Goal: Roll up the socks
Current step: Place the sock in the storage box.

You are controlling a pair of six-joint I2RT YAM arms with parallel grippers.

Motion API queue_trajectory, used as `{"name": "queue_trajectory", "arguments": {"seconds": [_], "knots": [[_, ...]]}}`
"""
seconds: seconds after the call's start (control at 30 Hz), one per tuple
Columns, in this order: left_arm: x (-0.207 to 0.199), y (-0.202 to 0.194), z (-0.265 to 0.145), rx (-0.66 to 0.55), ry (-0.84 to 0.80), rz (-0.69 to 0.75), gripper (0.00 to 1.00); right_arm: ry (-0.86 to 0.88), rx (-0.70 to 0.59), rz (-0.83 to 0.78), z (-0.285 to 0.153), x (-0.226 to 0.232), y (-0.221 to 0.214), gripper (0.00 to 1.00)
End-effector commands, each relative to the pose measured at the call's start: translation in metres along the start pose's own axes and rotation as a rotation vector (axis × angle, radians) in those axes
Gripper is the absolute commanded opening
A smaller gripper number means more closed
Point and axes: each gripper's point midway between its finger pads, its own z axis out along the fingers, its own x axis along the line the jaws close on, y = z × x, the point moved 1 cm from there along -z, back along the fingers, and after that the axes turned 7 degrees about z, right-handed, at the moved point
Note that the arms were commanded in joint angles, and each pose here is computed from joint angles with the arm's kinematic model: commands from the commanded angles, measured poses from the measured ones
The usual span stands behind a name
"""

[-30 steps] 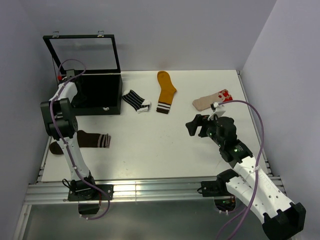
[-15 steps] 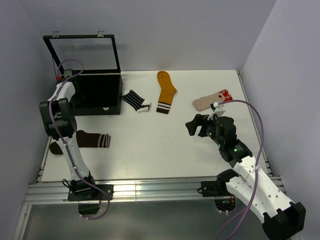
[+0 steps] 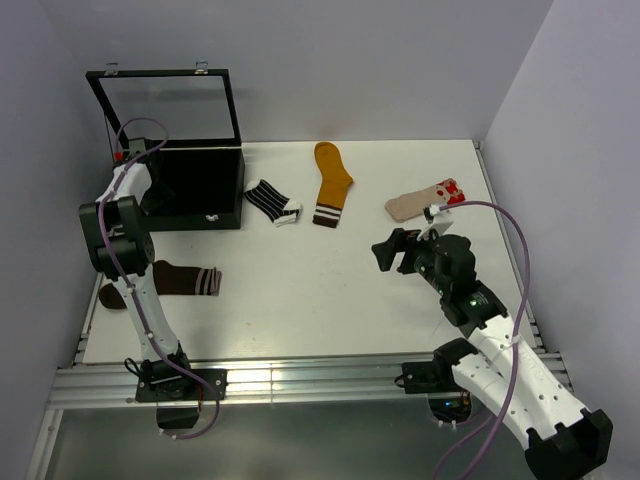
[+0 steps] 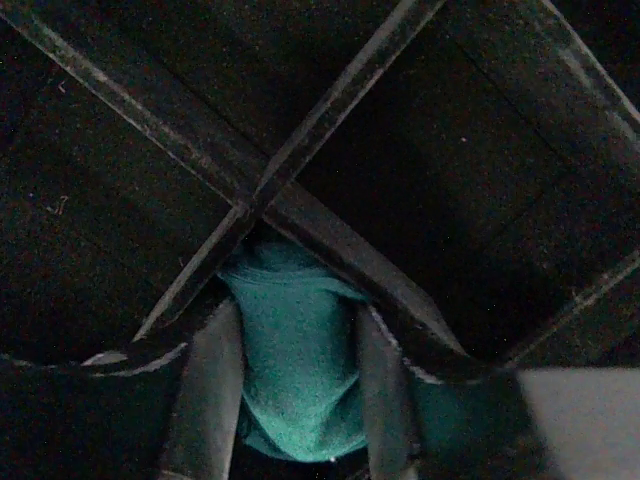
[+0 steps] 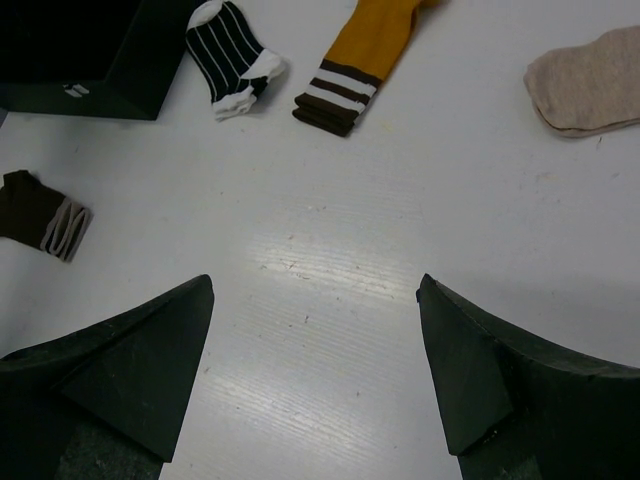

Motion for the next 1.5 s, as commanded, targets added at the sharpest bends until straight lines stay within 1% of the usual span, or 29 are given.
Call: {"name": "queue_trajectory", "arguments": {"seconds": [0.0, 0.1, 0.13, 0.23, 0.4, 0.6, 0.77, 0.93, 0.97, 1.03, 1.07, 1.1, 1.13, 1.17, 1.2, 1.3, 1.33, 1.4, 1.43, 1.47], "knots": [[-0.006, -0.035, -0.001, 0.128, -0.025, 0.000, 0.55, 0.025, -0.052, -0.014, -0.002, 0.005, 0.011, 0.90], [-0.004, -0.027, -0.010, 0.106, -0.019, -0.003, 0.59, 0.026, -0.053, -0.012, -0.003, 0.004, 0.011, 0.90], [-0.005, -0.022, -0.014, 0.095, -0.023, -0.005, 0.64, 0.028, -0.057, -0.013, -0.004, 0.005, 0.012, 0.90], [-0.006, -0.014, -0.023, 0.073, -0.028, -0.018, 0.70, 0.029, -0.065, -0.015, -0.006, 0.005, 0.013, 0.90], [-0.008, -0.003, -0.037, 0.047, -0.045, -0.035, 0.73, 0.032, -0.071, -0.013, -0.007, 0.005, 0.013, 0.90], [-0.003, 0.011, -0.057, -0.015, -0.034, -0.071, 0.69, 0.037, -0.074, -0.014, -0.007, 0.007, 0.015, 0.90], [0.002, 0.031, -0.088, -0.112, -0.041, -0.124, 0.71, 0.042, -0.079, -0.013, -0.008, 0.008, 0.016, 0.90], [0.003, 0.050, -0.131, -0.247, -0.110, -0.156, 0.74, 0.008, -0.106, -0.003, -0.012, 0.004, 0.022, 0.90], [0.002, 0.047, -0.134, -0.251, -0.127, -0.149, 0.75, 0.003, -0.116, 0.003, -0.013, 0.003, 0.024, 0.91], [-0.006, 0.055, -0.160, -0.327, -0.178, -0.120, 0.79, -0.007, -0.128, 0.008, -0.015, 0.003, 0.027, 0.91], [-0.009, 0.049, -0.162, -0.333, -0.187, -0.103, 0.80, -0.013, -0.131, 0.018, -0.016, 0.002, 0.028, 0.91], [-0.012, 0.053, -0.179, -0.381, -0.209, -0.094, 0.84, -0.044, -0.154, 0.031, -0.017, -0.002, 0.033, 0.91], [-0.015, 0.051, -0.186, -0.405, -0.222, -0.074, 0.85, -0.057, -0.159, 0.039, -0.018, -0.004, 0.034, 0.91], [-0.027, 0.049, -0.201, -0.458, -0.268, -0.055, 0.87, -0.071, -0.175, 0.050, -0.020, -0.005, 0.037, 0.91], [-0.035, 0.046, -0.209, -0.482, -0.302, -0.025, 0.89, -0.077, -0.183, 0.055, -0.021, -0.006, 0.040, 0.91], [-0.062, 0.036, -0.235, -0.560, -0.418, 0.047, 0.90, -0.079, -0.204, 0.062, -0.027, -0.005, 0.044, 0.92], [-0.086, 0.023, -0.247, -0.579, -0.469, 0.125, 0.90, -0.077, -0.204, 0.061, -0.028, -0.005, 0.044, 0.92], [-0.104, 0.014, -0.258, -0.619, -0.512, 0.200, 0.90, -0.065, -0.222, 0.060, -0.032, -0.004, 0.045, 0.92], [-0.124, -0.001, -0.266, -0.627, -0.558, 0.287, 0.90, -0.056, -0.224, 0.060, -0.033, -0.002, 0.045, 0.92], [-0.133, -0.011, -0.264, -0.620, -0.574, 0.329, 0.89, -0.049, -0.234, 0.061, -0.036, -0.001, 0.046, 0.92]]}}
